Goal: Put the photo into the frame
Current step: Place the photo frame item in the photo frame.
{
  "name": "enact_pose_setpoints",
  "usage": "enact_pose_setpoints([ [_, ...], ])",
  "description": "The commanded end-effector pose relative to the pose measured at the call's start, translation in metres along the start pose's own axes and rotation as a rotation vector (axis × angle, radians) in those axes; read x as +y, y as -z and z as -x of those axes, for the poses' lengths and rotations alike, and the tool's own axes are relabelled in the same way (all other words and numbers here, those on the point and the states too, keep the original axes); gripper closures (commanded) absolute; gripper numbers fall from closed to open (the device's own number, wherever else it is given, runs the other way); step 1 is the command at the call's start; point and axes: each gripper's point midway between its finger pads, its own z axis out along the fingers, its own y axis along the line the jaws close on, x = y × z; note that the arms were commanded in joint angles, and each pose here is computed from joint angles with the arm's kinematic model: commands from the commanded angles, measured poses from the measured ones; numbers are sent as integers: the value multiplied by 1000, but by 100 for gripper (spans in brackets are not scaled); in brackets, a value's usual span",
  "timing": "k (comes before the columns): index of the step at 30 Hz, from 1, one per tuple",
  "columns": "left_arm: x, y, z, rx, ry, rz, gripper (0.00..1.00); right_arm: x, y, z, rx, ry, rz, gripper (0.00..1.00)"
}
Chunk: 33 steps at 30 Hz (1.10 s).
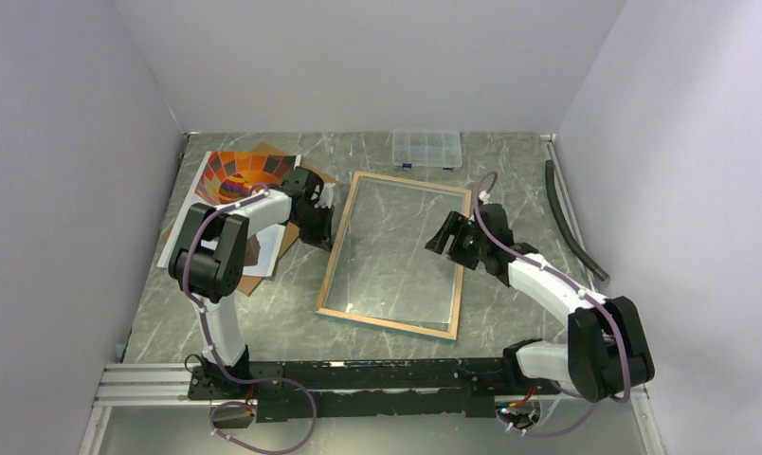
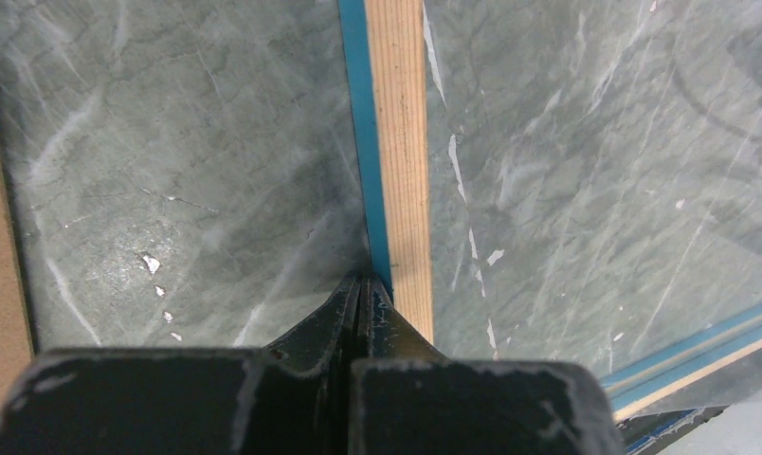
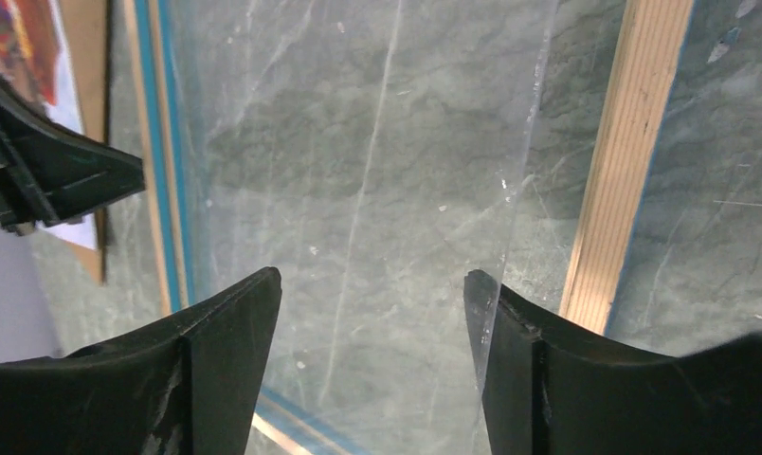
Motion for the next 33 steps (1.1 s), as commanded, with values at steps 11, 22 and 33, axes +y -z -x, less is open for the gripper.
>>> enact_pose_setpoints([
  [11, -2, 1, -14, 31, -20, -4, 97, -17, 0, 7, 38, 207, -298, 17],
  [22, -2, 4, -13, 23, -26, -3, 97, -16, -2, 10, 54, 234, -312, 12],
  [33, -4, 8, -11, 20, -25, -5, 97, -9, -1, 12, 43, 227, -277, 13],
])
